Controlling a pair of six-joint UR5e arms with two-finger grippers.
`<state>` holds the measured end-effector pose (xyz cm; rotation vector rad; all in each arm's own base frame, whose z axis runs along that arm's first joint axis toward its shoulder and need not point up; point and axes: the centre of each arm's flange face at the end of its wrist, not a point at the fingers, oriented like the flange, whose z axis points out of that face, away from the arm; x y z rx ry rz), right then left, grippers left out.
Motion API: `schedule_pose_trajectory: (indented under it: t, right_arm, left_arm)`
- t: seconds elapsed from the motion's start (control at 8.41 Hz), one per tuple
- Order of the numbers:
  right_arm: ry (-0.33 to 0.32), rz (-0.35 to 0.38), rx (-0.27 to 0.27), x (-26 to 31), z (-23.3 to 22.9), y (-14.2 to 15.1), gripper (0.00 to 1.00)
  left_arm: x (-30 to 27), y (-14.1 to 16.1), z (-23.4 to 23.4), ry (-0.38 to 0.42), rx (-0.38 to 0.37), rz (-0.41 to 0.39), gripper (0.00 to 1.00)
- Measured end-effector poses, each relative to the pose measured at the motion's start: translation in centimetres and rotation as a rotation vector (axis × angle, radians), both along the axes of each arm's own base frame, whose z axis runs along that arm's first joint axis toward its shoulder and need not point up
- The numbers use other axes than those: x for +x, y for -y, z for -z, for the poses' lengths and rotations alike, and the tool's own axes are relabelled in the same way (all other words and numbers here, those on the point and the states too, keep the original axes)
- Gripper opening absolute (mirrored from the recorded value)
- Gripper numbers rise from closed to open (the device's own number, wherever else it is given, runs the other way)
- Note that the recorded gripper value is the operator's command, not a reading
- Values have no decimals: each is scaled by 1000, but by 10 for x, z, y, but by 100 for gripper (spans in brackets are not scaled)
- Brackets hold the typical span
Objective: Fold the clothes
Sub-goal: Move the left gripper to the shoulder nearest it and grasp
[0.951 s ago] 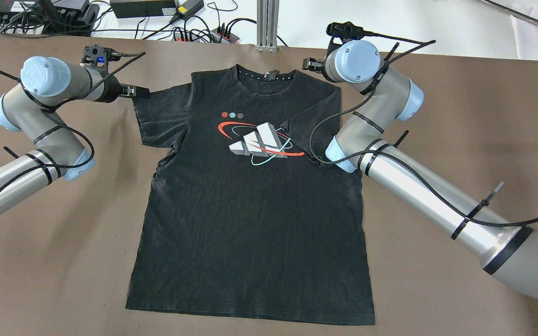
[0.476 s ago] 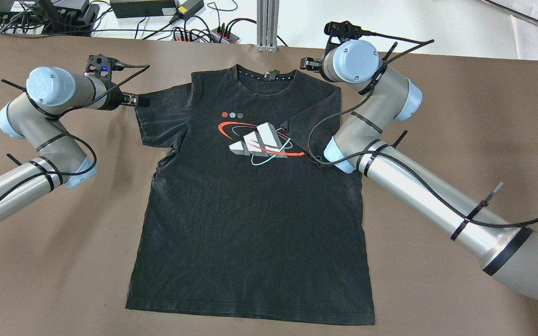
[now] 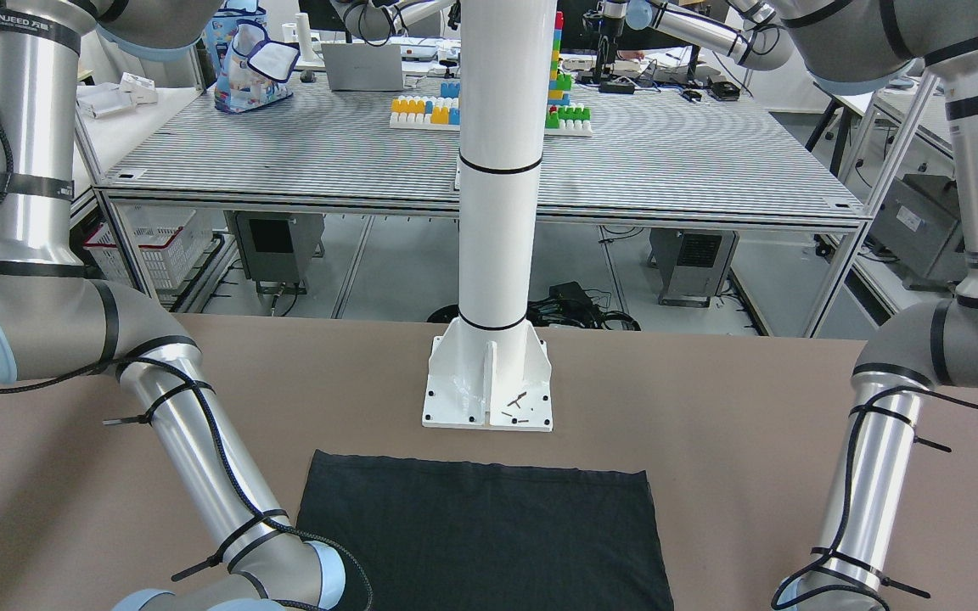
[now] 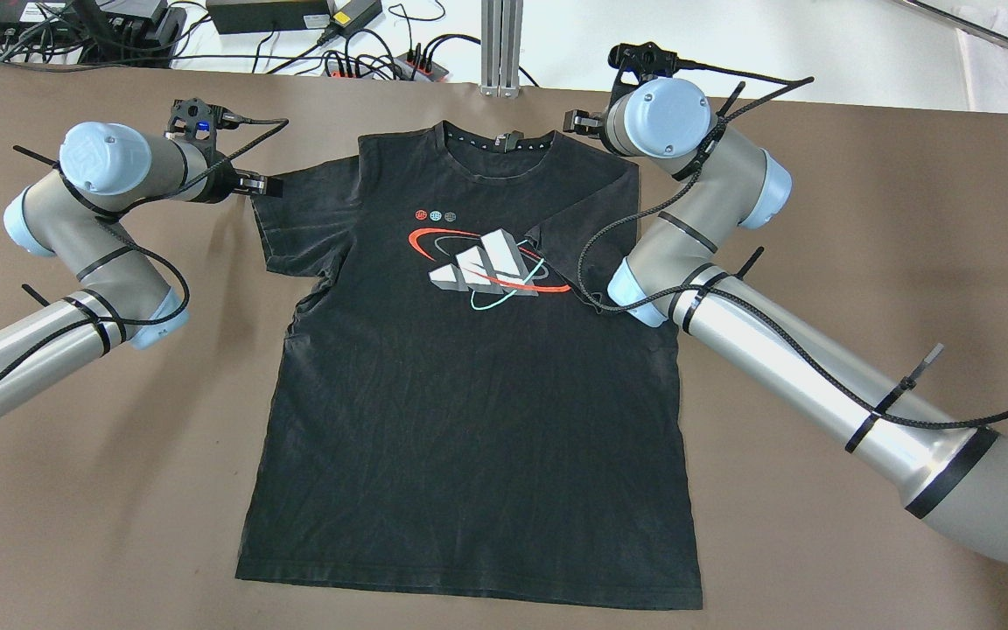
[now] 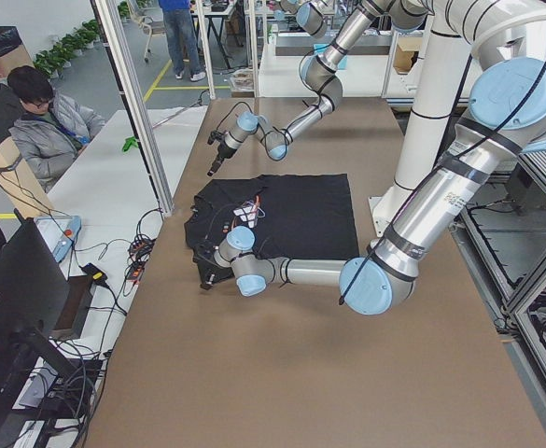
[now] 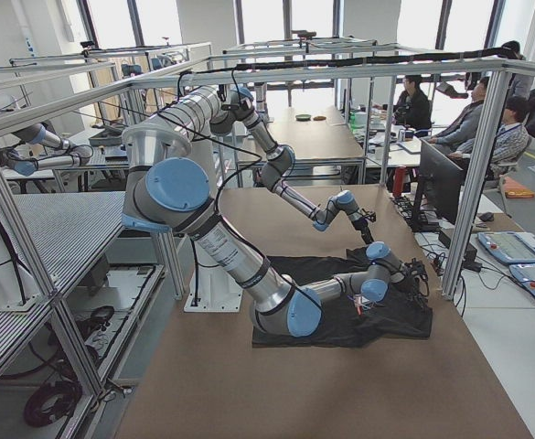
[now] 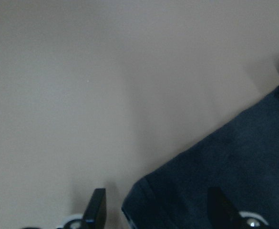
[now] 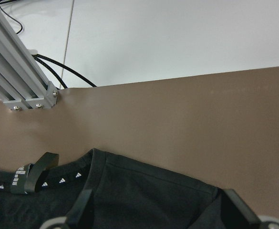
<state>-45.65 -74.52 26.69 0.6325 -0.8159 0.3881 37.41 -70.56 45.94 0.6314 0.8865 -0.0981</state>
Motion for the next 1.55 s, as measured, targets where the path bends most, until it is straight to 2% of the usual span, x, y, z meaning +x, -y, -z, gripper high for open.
schedule_pose_trajectory:
  t: [0.24,0.71,0.83,0.95,1.55]
  right_arm:
    - [-1,-1,0,0,-1,0,94]
    - [-4,-4,-1,1,-3,0,94]
    - [-4,-4,-1,1,-3,0,94]
    - [-4,-4,-2,1,-3,0,94]
    - [-3,-5,-2,1,-3,0,94]
  left_arm:
    - [3,0,-1,5,0,4,68]
    - [5,0,-2,8,-1,3,33]
    - [4,0,-2,9,-1,3,21]
    - [3,0,-3,9,-1,4,1]
    - [-4,9,9,1,-2,17,0]
